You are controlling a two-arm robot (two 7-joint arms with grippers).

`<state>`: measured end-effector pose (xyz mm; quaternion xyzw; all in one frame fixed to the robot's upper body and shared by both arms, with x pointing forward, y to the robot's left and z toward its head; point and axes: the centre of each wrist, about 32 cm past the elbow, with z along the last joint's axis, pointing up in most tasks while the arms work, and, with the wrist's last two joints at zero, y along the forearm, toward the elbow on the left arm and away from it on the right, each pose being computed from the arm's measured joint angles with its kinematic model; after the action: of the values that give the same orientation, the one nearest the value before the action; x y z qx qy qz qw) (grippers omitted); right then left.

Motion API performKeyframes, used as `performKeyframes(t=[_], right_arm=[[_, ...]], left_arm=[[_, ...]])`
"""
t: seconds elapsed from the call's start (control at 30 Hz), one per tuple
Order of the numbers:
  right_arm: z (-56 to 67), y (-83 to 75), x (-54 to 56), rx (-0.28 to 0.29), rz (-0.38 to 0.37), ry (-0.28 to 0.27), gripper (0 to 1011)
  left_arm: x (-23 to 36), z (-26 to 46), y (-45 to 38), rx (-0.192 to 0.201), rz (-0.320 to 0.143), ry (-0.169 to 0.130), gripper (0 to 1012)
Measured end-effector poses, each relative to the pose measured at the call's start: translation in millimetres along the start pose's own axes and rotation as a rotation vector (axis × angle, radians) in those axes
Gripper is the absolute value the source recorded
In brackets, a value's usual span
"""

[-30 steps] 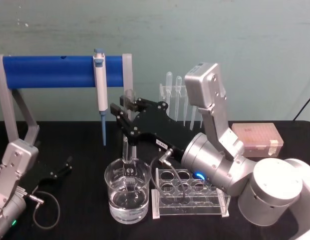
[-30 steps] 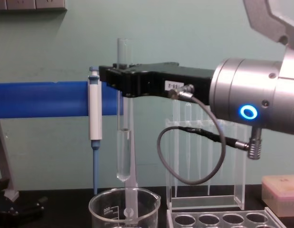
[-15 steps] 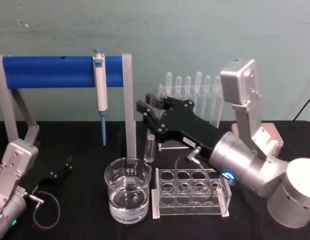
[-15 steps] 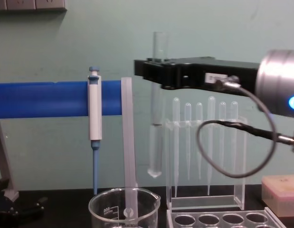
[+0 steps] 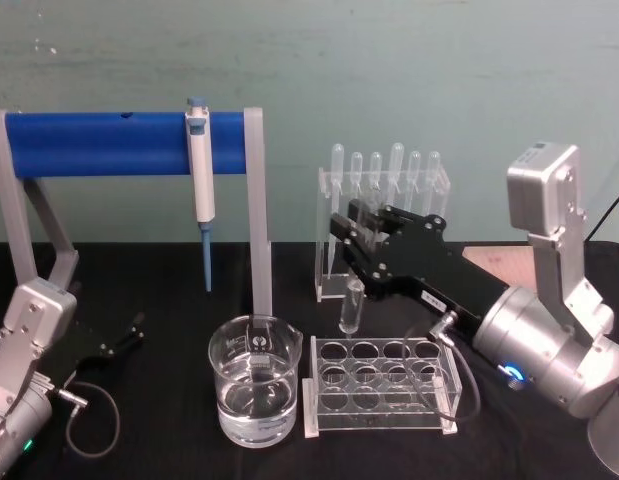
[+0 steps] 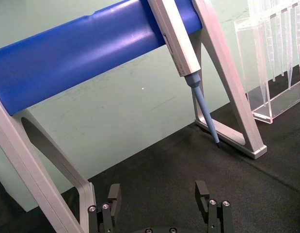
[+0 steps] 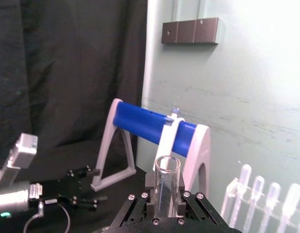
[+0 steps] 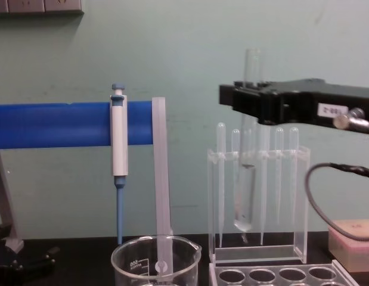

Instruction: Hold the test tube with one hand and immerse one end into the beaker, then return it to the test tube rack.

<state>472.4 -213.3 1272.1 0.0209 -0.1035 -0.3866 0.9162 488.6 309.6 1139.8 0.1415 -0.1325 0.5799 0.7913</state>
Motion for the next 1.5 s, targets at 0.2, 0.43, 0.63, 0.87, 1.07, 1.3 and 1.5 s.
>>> performKeyframes(t=[0.2,0.43,0.63,0.87,1.07,1.3,1.5], right_arm=[[-5.3,-6.6,3.0,-0.006,-0.021,-0.014,224],[-11.9,-8.7,3.8,-0.016,-0.034,-0.016,224],[-16.3,-10.6,2.2,-0.025,-0.039,-0.013,224],[-20.1,-14.5,0.5,-0.04,-0.043,-0.008,224],[-24.9,-17.7,-1.4,-0.051,-0.046,-0.006,224],[-31.2,-17.2,-1.4,-0.059,-0.051,-0.001,224],[-35.5,-15.9,-1.9,-0.067,-0.052,0.003,223]], left_arm=[[0.0,0.0,0.0,0.0,0.0,0.0,1000],[0.0,0.0,0.0,0.0,0.0,0.0,1000],[0.0,0.0,0.0,0.0,0.0,0.0,1000],[0.0,0.0,0.0,0.0,0.0,0.0,1000],[0.0,0.0,0.0,0.0,0.0,0.0,1000],[0.0,0.0,0.0,0.0,0.0,0.0,1000],[0.0,0.0,0.0,0.0,0.0,0.0,1000]])
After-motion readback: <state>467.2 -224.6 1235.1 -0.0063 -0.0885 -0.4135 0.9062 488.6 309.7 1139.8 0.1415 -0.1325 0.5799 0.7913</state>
